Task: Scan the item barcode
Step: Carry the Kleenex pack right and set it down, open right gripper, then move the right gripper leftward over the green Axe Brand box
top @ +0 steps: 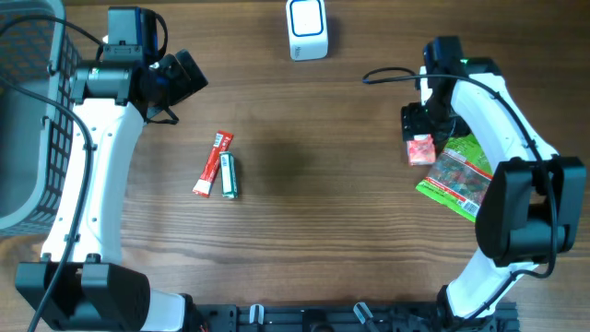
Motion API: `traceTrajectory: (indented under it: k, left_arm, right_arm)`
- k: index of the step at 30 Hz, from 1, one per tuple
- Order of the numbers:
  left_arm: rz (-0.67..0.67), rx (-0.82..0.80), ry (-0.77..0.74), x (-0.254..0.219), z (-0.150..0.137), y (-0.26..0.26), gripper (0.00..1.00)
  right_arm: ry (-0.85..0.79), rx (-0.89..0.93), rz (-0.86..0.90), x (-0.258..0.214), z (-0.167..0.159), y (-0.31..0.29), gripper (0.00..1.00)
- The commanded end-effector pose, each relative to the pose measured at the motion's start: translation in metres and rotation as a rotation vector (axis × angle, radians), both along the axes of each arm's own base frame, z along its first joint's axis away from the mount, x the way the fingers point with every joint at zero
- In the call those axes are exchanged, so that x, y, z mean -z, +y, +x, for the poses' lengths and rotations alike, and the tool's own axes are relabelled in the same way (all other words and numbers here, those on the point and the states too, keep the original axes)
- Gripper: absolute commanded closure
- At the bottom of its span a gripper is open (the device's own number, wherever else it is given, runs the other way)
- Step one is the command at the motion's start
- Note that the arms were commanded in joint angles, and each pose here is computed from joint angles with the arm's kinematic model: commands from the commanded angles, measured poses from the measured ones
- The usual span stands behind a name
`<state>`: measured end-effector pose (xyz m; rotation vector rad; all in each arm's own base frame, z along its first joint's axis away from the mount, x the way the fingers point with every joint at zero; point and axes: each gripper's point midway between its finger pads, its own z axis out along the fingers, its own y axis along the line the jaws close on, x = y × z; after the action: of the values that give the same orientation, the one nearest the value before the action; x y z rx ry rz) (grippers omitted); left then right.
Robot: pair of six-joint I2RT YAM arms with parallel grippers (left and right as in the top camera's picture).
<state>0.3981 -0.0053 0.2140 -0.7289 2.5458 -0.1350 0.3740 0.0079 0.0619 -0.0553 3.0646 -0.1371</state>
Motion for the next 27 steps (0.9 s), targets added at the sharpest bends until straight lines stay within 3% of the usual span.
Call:
traceTrajectory:
  k: [1,2,3,4,5,13,18,21,23,27]
  left_arm:
    - [0.004,-0.003,-0.003,0.0,-0.001,0.002,0.0]
    - [0.004,-0.003,-0.003,0.0,-0.001,0.002,0.0]
    - [0.004,-0.003,-0.003,0.0,-0.001,0.002,0.0]
    - [0.004,-0.003,-0.003,0.0,-0.001,0.002,0.0]
    - [0.004,-0.003,-0.003,0.0,-0.001,0.002,0.0]
    - [0.004,-0.003,-0.003,0.0,-0.001,0.002,0.0]
    - [0.004,-0.003,-0.003,-0.001,-0.001,0.002,0.0]
    - [0.004,-0.003,-0.003,0.0,-0.001,0.002,0.0]
    - [0.004,-0.003,-0.003,0.0,-0.001,0.002,0.0]
    - [0.004,-0.003,-0.003,0.0,-0.001,0.002,0.0]
  right_arm:
    - [-0.027,-0.027,0.264,-0.002,0.008,0.047,0.33]
    - [-0.031,-0.039,0.34,-0.005,0.009,0.06,0.41]
    - [-0.027,-0.047,0.398,-0.008,0.008,0.071,0.68]
    - [-0.021,-0.047,0.398,-0.007,0.007,0.072,0.79]
    - [-0.013,-0.048,0.386,-0.005,0.004,0.072,0.83]
    - [-0.02,-0.042,0.275,0.033,-0.005,0.057,0.74]
    - [-0.06,0.116,0.065,0.049,-0.003,0.018,0.74]
    - [-0.074,0.149,0.047,0.049,-0.001,0.014,0.74]
    - [-0.063,0.141,0.154,0.048,-0.001,0.033,0.74]
    - [-0.05,-0.004,0.695,0.017,0.002,0.127,0.66]
